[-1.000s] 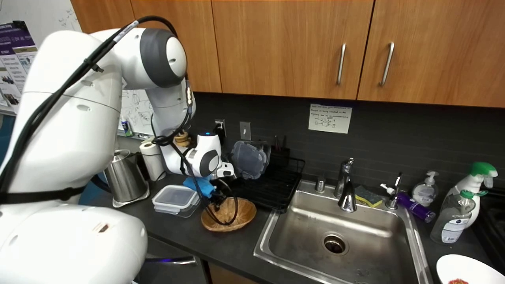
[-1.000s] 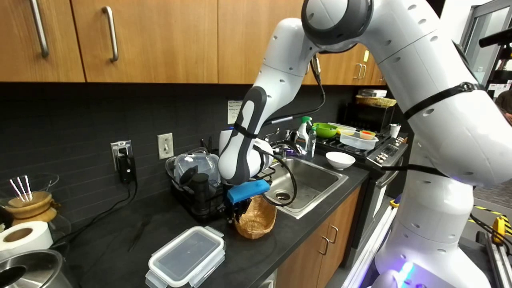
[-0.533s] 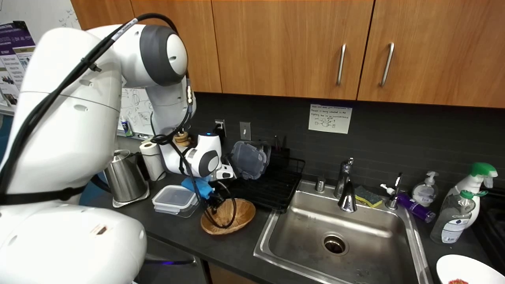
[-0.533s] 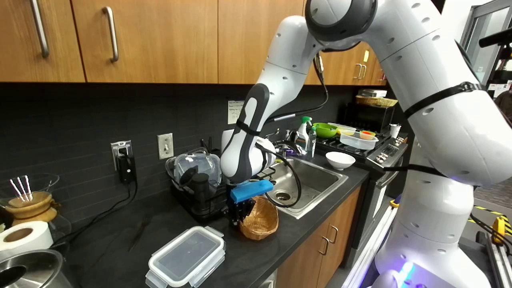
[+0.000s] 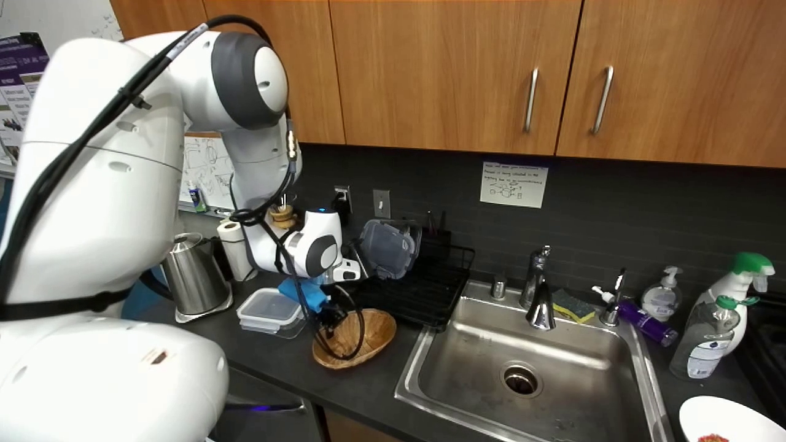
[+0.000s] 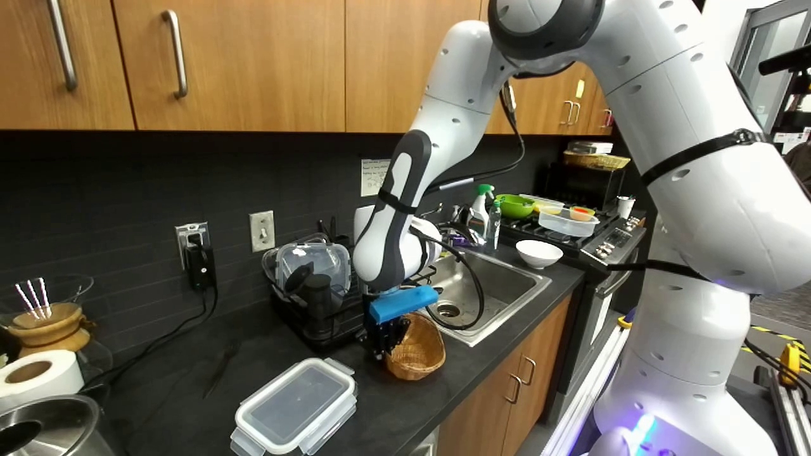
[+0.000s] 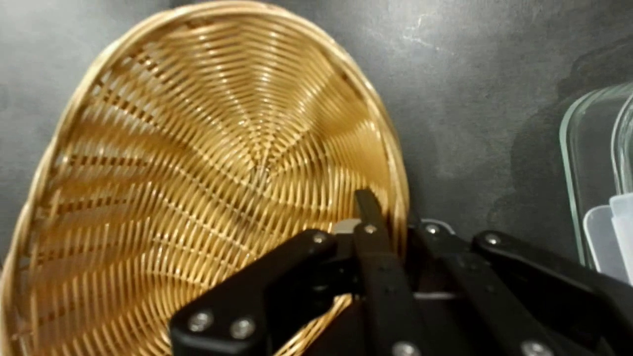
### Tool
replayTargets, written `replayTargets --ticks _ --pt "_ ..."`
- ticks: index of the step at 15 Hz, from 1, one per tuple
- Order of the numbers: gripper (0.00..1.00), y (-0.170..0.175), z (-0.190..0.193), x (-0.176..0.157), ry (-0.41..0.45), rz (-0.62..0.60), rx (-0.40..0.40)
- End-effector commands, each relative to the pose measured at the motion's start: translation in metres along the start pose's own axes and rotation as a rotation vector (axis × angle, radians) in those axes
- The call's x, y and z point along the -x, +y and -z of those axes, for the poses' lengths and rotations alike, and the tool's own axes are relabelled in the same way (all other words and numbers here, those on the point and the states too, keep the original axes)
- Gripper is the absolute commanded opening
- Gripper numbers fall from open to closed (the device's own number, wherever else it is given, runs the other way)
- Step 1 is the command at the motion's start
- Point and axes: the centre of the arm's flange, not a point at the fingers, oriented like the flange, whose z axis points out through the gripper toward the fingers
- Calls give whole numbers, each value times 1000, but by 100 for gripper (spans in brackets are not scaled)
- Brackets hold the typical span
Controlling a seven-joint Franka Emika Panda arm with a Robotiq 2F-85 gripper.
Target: Put the bowl on the lunch box
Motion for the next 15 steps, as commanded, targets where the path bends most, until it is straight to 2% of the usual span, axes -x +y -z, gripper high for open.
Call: replayTargets --ticks 1,9,15 --pt "2 1 12 24 15 -30 20" --pt "2 7 29 55 21 -70 32" --pt "2 -1 43 59 1 -88 69"
